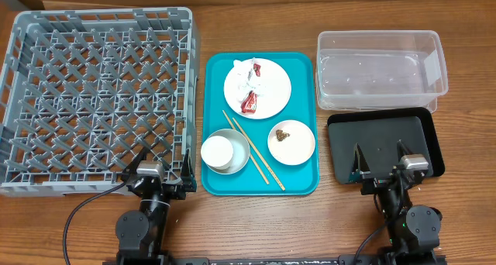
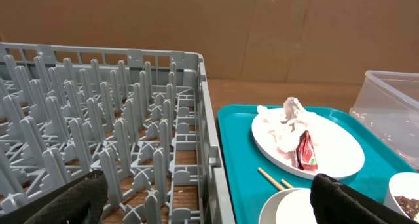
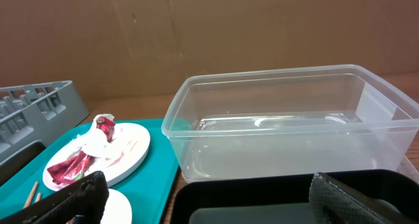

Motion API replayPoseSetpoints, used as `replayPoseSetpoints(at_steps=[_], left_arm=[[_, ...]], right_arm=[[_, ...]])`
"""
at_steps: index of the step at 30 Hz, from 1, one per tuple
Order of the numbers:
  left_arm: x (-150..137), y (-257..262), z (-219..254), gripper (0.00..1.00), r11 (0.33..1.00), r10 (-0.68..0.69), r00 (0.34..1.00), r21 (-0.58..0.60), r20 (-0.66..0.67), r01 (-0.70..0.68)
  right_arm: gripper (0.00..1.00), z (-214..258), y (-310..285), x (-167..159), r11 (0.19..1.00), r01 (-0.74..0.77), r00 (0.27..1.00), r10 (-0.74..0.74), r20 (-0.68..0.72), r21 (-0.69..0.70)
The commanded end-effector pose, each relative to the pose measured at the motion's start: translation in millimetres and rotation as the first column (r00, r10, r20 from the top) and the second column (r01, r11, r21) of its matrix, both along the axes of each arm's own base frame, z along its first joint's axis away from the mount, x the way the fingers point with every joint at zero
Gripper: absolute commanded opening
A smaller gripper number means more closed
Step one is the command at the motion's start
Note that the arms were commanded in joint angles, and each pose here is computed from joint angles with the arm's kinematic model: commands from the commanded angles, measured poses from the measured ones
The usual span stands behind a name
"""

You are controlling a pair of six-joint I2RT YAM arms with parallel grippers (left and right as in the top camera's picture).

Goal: Sort waste into correct bins and load items into the dishwasher
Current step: 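Raise the right arm from rest toward the white plate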

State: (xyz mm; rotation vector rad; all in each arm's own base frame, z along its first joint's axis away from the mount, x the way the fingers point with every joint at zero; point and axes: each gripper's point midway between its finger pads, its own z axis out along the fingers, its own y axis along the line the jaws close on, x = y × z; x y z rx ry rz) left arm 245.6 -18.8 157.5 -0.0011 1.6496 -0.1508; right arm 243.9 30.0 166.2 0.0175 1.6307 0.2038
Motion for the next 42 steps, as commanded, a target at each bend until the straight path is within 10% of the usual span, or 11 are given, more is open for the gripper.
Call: replayPoseSetpoints(at_steps=[1,30,42], left_arm=[[-0.3,-1.1,0.0,1.00,1.000,-0.009,1.000,0.026,0.009,0.008],[-4.3,0.8,10.4,1.00,1.000,0.005,1.000,-0.010,-0.012,-0.005],[-9.0,10.7,59.4,1.00,0.998,0.061,0.974,0.020,-0.220,-0.059]], right_arm=[[1.00,3.5,-0.1,-0.5,1.000,-0.002,1.000,0.002,0.015,-0.004],[1.00,42.4,-9.0,-3.9,0.984,0.045,0.997,-0.055,0.056,0.171],[1.00,97.1,11.6,29.9,0.989,-0.010,0.981,0.038,-0.192,0.147]])
